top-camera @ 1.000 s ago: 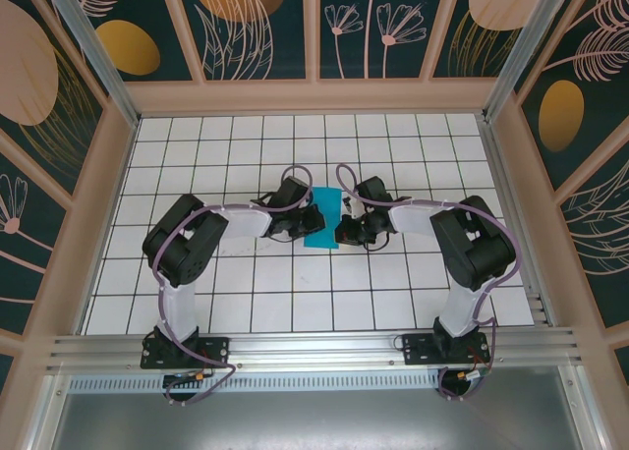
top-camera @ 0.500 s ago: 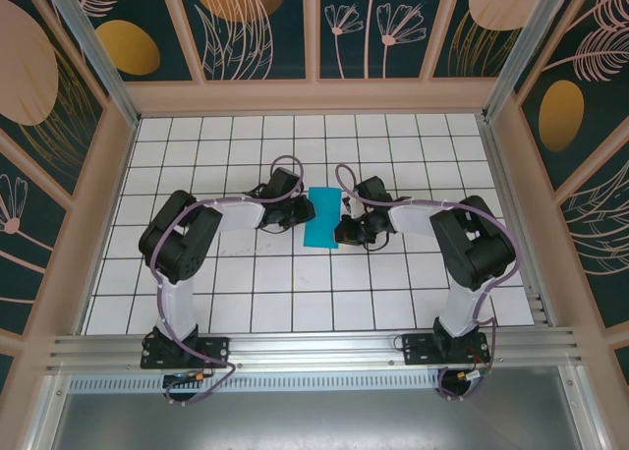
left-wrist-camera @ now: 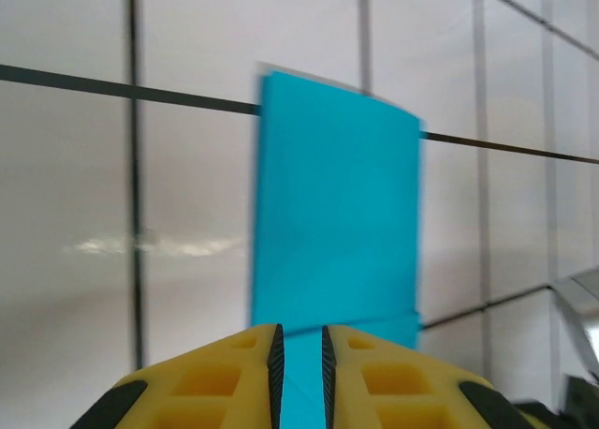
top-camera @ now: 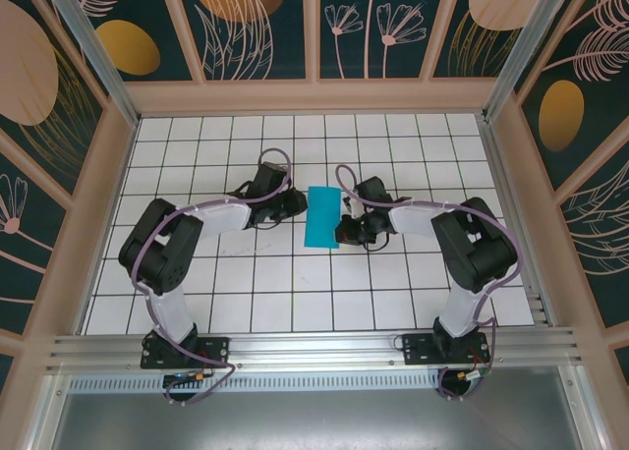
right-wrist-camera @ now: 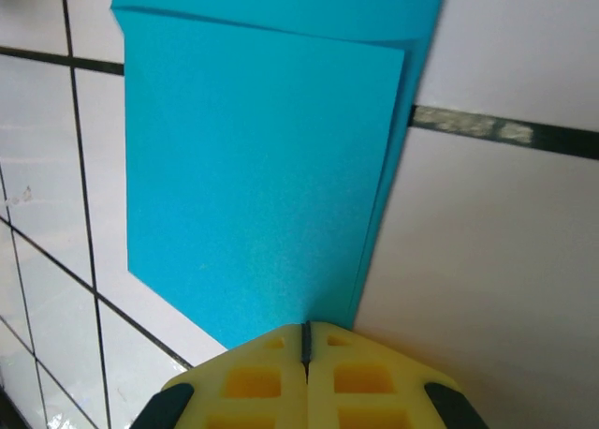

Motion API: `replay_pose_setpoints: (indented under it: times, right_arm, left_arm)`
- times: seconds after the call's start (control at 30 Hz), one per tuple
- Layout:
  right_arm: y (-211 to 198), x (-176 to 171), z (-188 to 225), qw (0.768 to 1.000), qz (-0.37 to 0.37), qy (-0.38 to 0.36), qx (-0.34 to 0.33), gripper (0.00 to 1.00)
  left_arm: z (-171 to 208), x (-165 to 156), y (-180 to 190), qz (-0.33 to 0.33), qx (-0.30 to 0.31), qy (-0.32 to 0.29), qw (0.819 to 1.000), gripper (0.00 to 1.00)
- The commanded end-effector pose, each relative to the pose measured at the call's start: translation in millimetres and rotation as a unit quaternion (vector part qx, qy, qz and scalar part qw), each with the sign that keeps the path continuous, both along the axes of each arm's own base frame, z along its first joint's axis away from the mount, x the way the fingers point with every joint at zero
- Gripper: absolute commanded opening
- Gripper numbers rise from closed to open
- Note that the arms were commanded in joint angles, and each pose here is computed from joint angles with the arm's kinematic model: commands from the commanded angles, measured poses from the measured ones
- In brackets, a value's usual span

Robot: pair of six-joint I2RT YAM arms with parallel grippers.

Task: Fold a paper plane with a square sheet of paper (pick it up from the middle)

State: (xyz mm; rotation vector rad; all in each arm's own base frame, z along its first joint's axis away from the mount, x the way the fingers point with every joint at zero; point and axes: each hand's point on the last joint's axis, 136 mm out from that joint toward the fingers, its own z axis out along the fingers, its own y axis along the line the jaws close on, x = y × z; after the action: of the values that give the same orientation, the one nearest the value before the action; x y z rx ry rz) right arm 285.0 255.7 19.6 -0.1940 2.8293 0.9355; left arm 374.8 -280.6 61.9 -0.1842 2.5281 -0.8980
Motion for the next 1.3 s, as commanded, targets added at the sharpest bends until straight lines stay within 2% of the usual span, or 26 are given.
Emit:
replay_pose_setpoints:
  times: [0.0, 0.13, 0.4, 0.57, 1.03, 1.13, 1.27]
  right_arm:
    - [1, 23, 43, 0.998, -0.04, -0.049, 0.018, 0.12]
    - [-10, 42, 64, 0.992, -0.078, -0.098, 0.014, 0.3]
    - [-18, 55, 51, 0.992, -0.084, -0.094, 0.024, 0.36]
    - [-8, 57, 43, 0.994, -0.053, -0.082, 0.05, 0.34]
    - [4, 60, 25, 0.995, -0.029, -0.056, 0.079, 0.28]
    - [4, 60, 23, 0.995, -0.029, -0.054, 0.081, 0.25]
    - [2, 61, 21, 0.995, -0.034, -0.051, 0.082, 0.15]
  left_arm:
    - [8, -15, -17, -0.015, -0.043, 0.002, 0.999, 0.21]
    - [-3, -32, -23, -0.013, -0.059, 0.022, 0.998, 0.22]
    - [-9, -50, -38, -0.015, -0.097, 0.04, 0.994, 0.23]
    - [-13, -49, -36, -0.006, -0.092, 0.044, 0.995, 0.21]
    - [-23, -49, -32, 0.006, -0.078, 0.06, 0.995, 0.21]
    - [-24, -49, -32, 0.006, -0.078, 0.062, 0.995, 0.22]
    - [-25, -50, -34, 0.004, -0.083, 0.067, 0.994, 0.23]
